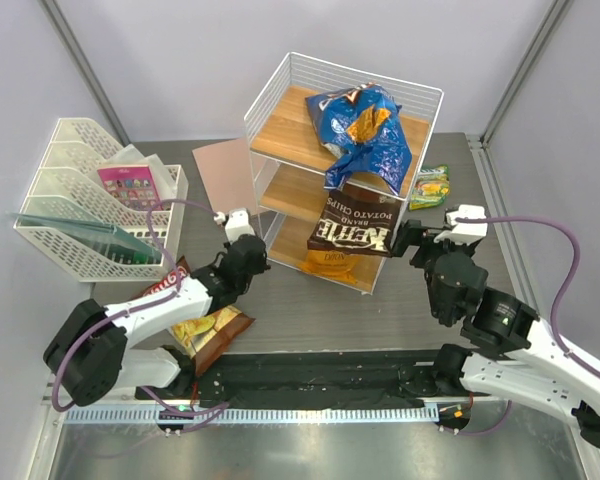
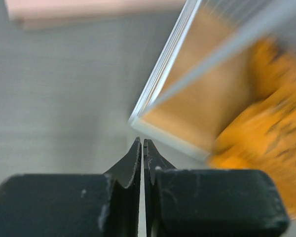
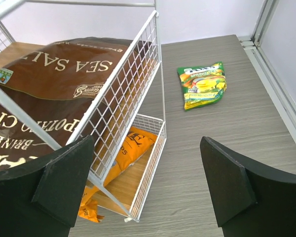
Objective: Place and organize the chips bags onto the shelf
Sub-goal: Adjust the shelf at the center of the board.
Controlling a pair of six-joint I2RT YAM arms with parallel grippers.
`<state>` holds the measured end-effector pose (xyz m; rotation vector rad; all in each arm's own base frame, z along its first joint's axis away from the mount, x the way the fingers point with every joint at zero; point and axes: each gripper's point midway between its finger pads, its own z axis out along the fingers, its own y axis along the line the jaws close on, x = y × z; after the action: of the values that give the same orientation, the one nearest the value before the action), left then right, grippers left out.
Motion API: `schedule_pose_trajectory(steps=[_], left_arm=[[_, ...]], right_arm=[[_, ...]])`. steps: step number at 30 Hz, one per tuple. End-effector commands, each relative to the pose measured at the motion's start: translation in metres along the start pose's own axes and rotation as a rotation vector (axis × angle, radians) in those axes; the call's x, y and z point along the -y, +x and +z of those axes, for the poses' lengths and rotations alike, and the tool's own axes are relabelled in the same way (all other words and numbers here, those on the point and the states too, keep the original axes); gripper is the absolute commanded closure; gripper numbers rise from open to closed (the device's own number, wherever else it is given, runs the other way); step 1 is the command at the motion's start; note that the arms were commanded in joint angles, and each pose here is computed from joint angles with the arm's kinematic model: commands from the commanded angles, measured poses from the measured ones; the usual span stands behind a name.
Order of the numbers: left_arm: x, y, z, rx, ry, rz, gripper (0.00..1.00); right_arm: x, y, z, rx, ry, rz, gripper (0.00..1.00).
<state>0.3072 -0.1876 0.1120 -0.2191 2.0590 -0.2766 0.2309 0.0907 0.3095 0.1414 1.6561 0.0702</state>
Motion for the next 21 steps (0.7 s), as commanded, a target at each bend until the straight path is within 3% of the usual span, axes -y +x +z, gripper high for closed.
schedule_pose_trajectory(steps=[1,6,21], left_arm=[[-0.029,0.046,-0.015,-0.153,-0.062,0.043,0.95],[-0.033,0.047,-0.023,-0.146,-0.063,0.035,0.84],[-0.037,0.056,-0.031,-0.154,-0.052,0.051,0.82]], right_arm=[[-0.014,-0.002,0.004,-0.001,-0.031,0.013,0.05],[-0.018,-0.003,0.009,0.004,-0.022,0.001,0.05],[-0.011,0.018,0.063,-0.063,0.055,-0.028,0.05]])
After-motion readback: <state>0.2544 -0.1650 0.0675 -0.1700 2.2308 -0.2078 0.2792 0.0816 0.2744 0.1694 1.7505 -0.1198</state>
